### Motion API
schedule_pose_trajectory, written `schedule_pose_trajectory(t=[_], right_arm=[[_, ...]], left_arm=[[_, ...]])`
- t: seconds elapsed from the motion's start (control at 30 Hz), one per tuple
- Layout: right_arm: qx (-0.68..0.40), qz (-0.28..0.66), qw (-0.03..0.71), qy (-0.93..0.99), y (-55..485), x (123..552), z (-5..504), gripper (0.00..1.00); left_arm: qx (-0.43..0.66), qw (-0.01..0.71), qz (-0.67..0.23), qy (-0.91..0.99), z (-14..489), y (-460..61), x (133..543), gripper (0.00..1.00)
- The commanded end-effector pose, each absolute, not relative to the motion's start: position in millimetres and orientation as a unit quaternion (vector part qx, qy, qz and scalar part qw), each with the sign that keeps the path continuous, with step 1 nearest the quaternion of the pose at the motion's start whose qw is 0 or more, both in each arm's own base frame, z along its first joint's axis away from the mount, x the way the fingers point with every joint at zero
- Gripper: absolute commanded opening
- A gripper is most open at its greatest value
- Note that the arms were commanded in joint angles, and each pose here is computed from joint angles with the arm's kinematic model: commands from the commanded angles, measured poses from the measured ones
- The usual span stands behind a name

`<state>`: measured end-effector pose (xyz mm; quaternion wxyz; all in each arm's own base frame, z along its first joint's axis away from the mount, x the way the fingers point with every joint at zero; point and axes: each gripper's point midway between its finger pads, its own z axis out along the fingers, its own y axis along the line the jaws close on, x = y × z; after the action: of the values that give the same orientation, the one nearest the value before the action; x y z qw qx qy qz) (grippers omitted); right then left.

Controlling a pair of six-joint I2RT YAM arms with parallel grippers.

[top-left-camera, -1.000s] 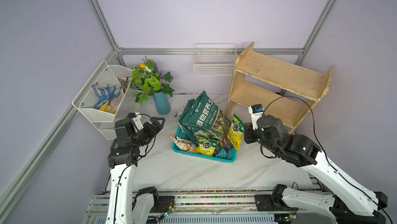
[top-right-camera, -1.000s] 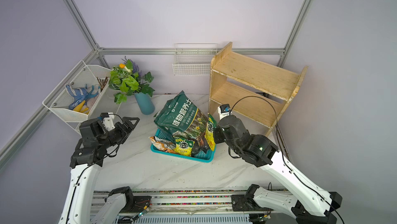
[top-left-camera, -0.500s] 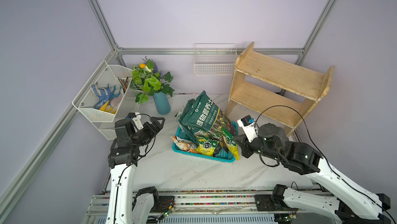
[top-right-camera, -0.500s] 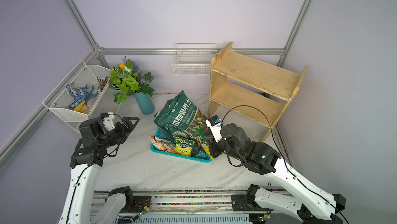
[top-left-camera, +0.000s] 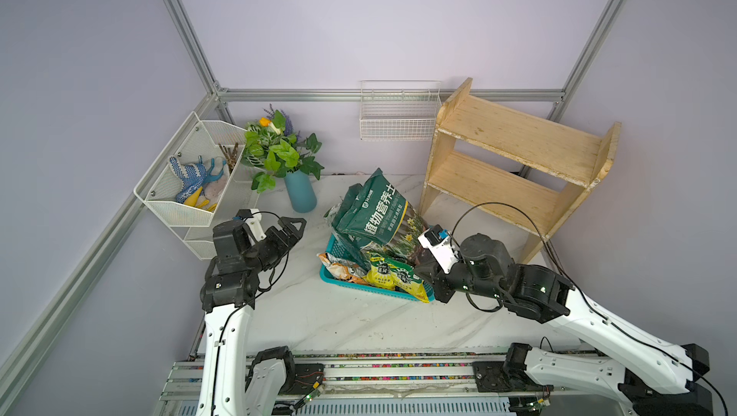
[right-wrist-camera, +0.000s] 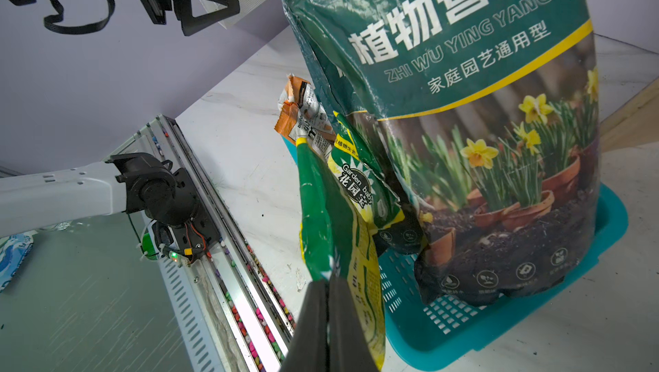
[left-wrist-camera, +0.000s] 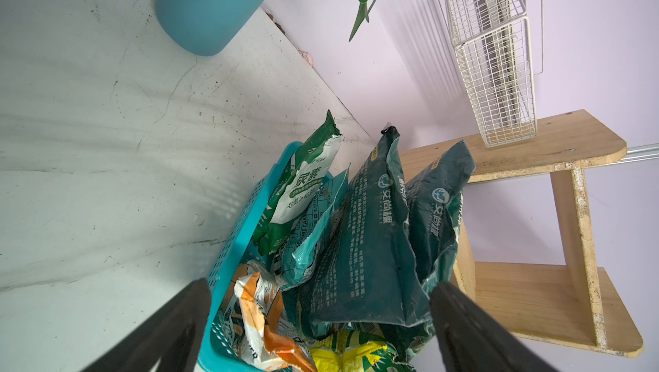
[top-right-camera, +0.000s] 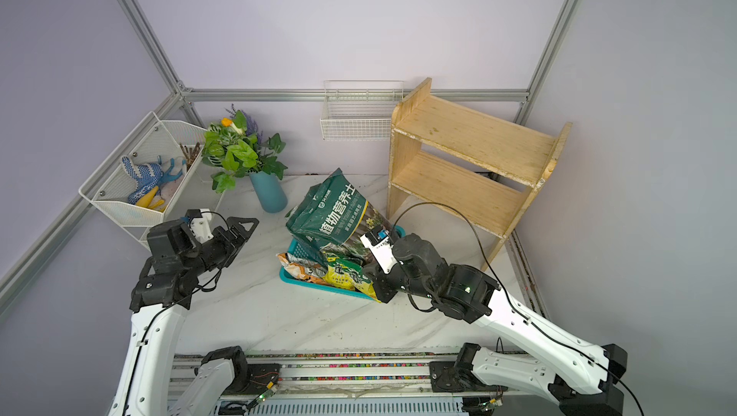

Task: Take down the fertilizer bag from the shelf
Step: Place the fertilizer bag in the storage box.

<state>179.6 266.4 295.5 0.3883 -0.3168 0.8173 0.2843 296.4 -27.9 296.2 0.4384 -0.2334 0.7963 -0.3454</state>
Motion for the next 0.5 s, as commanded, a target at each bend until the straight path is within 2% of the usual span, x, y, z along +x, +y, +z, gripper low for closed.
schedule_pose_trajectory(t=[0.0,0.33,0.47], right_arm=[[-0.308,0.289,0.442,0.791,275.6,194.1,318.7,0.0],[-0.239,0.132,0.489,0.828,253.8,254.8,271.4,0.0],[-0.212,0.119,0.5,0.831,246.6,272.8,273.5,0.0]], left_arm=[[-0.239,0.425,-0.343,0.803,278.3,-27.2,294.9,1.0],[-0.239,0.425,-0.343,0.803,278.4,-27.0,294.5,1.0],[-0.239,0.425,-0.343,0.803,278.5,-26.7,294.6,1.0]])
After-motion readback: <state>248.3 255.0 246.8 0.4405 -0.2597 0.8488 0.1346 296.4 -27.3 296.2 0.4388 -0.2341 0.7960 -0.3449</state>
